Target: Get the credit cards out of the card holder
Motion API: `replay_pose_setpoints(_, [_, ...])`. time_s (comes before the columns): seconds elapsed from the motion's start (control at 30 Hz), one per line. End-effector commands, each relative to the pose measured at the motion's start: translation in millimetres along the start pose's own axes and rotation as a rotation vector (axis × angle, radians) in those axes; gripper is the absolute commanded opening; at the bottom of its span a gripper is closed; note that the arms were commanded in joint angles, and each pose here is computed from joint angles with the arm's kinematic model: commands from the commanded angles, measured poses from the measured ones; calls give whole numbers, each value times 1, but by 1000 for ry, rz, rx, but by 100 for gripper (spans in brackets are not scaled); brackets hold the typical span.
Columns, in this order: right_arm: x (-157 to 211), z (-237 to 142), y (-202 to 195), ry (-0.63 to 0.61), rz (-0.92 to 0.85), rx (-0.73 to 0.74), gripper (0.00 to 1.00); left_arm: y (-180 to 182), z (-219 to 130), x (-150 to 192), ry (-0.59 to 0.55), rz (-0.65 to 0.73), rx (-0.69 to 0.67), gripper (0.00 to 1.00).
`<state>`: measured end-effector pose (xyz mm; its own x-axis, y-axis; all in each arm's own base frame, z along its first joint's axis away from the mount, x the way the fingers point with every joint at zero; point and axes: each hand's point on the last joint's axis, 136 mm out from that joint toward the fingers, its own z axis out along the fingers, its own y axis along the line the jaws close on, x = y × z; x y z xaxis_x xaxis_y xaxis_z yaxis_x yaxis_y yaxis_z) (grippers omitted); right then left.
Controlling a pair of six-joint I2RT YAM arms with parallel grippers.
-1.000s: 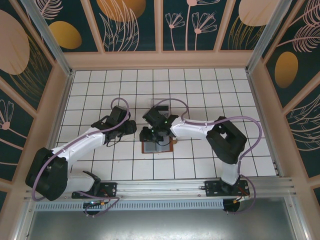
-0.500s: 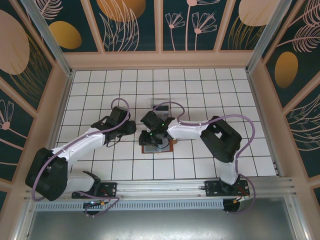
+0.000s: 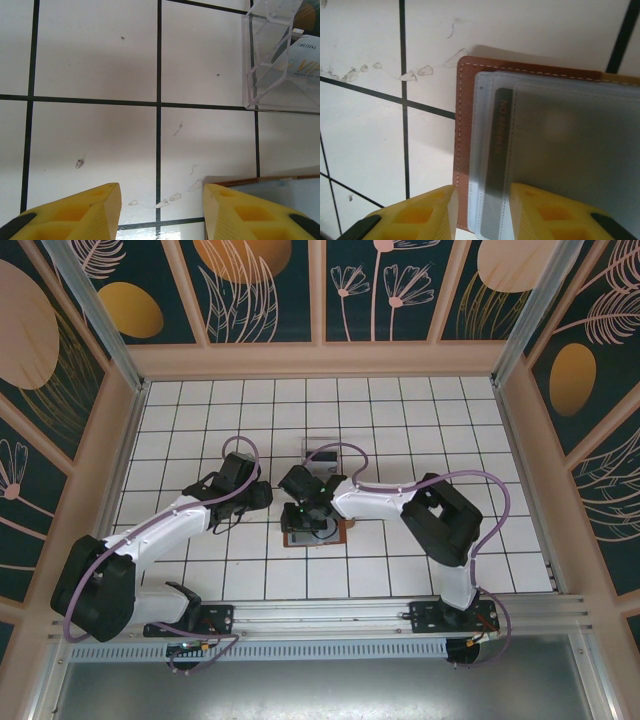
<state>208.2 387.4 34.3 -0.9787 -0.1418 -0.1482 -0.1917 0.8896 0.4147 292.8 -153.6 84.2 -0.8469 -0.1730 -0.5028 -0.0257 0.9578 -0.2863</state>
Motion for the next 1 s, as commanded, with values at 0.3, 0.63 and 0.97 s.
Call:
replay_pose_setpoints(0.3, [-5,-15,-41,-59,2,327,37,-5,0,-7,-10,18,17,48])
replay_pose_setpoints(0.63, [-9,-37,-60,-108,13,454,42,-13,0,-12,-5,27,38,49])
replay_pose_setpoints(0.97, [-11,-60,-83,-146,49,503,44,-44,3,5,121,37,187,45])
